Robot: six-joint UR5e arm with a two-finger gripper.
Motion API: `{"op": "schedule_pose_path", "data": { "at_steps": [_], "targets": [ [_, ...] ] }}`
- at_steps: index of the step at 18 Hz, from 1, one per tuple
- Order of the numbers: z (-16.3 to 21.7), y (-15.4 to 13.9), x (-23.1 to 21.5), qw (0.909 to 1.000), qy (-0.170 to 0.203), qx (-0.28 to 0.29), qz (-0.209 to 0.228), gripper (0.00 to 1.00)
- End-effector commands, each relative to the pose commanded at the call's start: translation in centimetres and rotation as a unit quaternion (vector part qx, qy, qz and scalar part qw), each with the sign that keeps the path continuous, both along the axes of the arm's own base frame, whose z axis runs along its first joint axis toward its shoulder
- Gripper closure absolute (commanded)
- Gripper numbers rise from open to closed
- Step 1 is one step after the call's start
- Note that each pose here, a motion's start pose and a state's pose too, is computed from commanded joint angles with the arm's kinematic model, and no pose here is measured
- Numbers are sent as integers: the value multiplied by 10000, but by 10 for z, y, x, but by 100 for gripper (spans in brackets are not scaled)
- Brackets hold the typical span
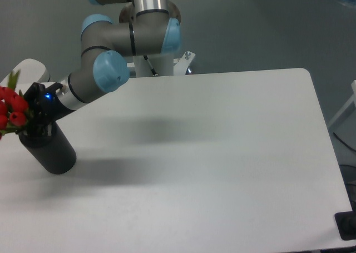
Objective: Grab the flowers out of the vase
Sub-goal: 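Lower the gripper around the tulip stems above the vase rim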
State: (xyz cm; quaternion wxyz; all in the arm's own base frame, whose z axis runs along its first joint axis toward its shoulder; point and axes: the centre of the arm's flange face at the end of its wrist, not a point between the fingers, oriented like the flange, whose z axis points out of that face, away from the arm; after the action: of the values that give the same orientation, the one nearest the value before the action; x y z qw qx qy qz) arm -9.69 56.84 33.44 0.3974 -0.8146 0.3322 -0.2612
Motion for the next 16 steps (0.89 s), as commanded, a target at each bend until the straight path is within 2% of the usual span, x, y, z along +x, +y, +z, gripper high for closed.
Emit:
{"op": "schedule_pose_path", "data": {
  "at_steps": [5,10,16],
  "targets": [
    [25,-4,-8,9997,-102,38,240,100],
    [52,-6,-23,9975,-452,218,492,100],
    [88,-2,-43,9918,-871,130,929,100]
  ]
}}
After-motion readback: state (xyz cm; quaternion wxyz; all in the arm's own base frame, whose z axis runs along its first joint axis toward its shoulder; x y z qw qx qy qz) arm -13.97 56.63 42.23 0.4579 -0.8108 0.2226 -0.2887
